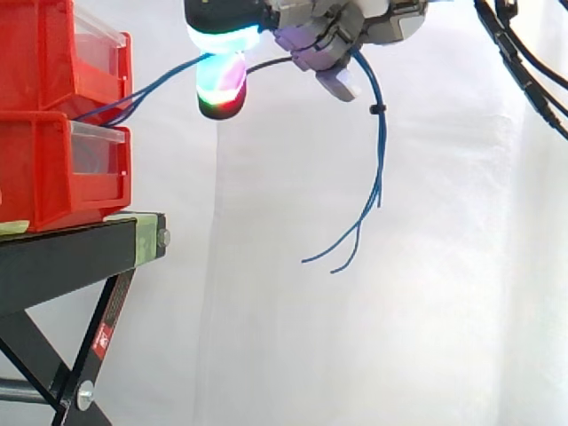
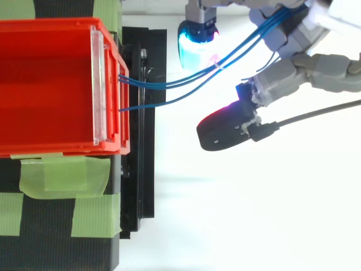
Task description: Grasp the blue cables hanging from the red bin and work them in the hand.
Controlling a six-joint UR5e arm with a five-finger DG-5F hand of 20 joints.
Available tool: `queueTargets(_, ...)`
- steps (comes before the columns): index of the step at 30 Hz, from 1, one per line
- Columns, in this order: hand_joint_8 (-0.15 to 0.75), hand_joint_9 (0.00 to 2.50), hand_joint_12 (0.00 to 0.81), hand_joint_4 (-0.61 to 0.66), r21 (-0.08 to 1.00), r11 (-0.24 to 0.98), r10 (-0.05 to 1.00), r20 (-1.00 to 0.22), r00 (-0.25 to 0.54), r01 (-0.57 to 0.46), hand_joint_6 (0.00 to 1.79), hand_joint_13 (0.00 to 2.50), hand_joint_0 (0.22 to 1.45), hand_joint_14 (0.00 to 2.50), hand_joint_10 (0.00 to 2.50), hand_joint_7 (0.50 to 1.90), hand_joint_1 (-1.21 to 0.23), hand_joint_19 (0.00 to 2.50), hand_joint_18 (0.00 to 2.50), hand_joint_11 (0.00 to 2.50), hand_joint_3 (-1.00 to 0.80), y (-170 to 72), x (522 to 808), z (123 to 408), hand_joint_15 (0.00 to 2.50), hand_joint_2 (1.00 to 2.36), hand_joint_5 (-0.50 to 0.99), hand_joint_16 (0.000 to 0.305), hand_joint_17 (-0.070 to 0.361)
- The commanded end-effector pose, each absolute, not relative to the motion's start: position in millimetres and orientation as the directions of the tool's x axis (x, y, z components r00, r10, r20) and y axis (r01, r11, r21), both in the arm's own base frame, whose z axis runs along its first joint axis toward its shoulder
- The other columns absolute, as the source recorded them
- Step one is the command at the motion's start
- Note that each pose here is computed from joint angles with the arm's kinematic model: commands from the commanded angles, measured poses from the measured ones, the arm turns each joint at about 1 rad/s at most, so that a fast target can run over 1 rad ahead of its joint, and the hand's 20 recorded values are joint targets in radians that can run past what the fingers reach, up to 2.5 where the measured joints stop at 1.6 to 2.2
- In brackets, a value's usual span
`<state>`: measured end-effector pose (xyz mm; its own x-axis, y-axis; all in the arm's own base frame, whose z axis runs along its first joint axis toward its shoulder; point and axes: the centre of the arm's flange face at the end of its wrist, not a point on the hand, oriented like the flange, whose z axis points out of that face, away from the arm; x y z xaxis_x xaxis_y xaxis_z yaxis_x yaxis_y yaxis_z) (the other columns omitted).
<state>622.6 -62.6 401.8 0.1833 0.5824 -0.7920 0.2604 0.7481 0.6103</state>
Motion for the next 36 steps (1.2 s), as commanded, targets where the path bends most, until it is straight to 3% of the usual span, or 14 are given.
queueTargets(1,0.519,1.74,0.771,0.28,0.614,0.746,0.579,-0.789,0.204,0.259,0.13,2.09,0.85,2.50,2.50,1.41,-0.64,0.76,2.50,2.50,-0.91,-63.3,624.2,402.7,2.01,1.00,0.42,0.244,0.183)
queueTargets(6,0.519,1.74,0.771,0.28,0.611,0.743,0.571,-0.791,0.219,0.273,0.23,2.09,0.86,2.50,2.50,1.37,-0.65,0.76,2.50,2.50,-0.90,-65.3,623.5,404.5,2.01,1.00,0.43,0.244,0.183)
queueTargets(12,0.519,1.74,0.771,0.26,0.609,0.740,0.566,-0.793,0.225,0.285,0.25,2.09,0.91,2.50,2.50,1.38,-0.67,0.76,2.50,2.50,-0.74,-66.5,623.4,403.6,2.01,1.01,0.47,0.244,0.183)
queueTargets(15,0.519,1.74,0.771,0.23,0.609,0.740,0.566,-0.793,0.225,0.287,0.20,2.09,0.90,2.50,2.50,1.40,-0.68,0.76,2.50,2.50,-0.64,-66.7,623.2,403.5,2.01,1.02,0.50,0.244,0.183)
queueTargets(18,0.519,1.74,0.771,0.21,0.609,0.740,0.566,-0.793,0.226,0.286,0.01,2.09,0.88,2.50,2.50,1.48,-0.68,0.76,2.50,2.50,-0.47,-66.7,622.8,404.4,2.01,1.02,0.56,0.244,0.183)
queueTargets(22,0.519,1.74,0.771,0.23,0.609,0.740,0.566,-0.793,0.225,0.285,0.01,2.09,0.87,2.50,2.50,1.40,-0.68,0.76,2.50,2.50,-0.36,-66.5,623.4,403.6,2.01,1.02,0.52,0.244,0.183)
queueTargets(29,0.519,1.74,0.771,0.24,0.607,0.743,0.565,-0.795,0.221,0.282,0.01,2.09,0.85,2.50,2.50,1.40,-0.59,0.76,2.50,2.50,-0.73,-66.1,623.6,403.6,2.01,1.01,0.52,0.244,0.183)
queueTargets(36,0.519,1.74,0.771,0.24,0.590,0.756,0.549,-0.807,0.218,0.283,0.01,2.09,0.84,2.50,2.50,1.44,-0.58,0.76,2.50,2.50,-0.83,-65.8,624.1,404.0,2.01,1.01,0.55,0.244,0.183)
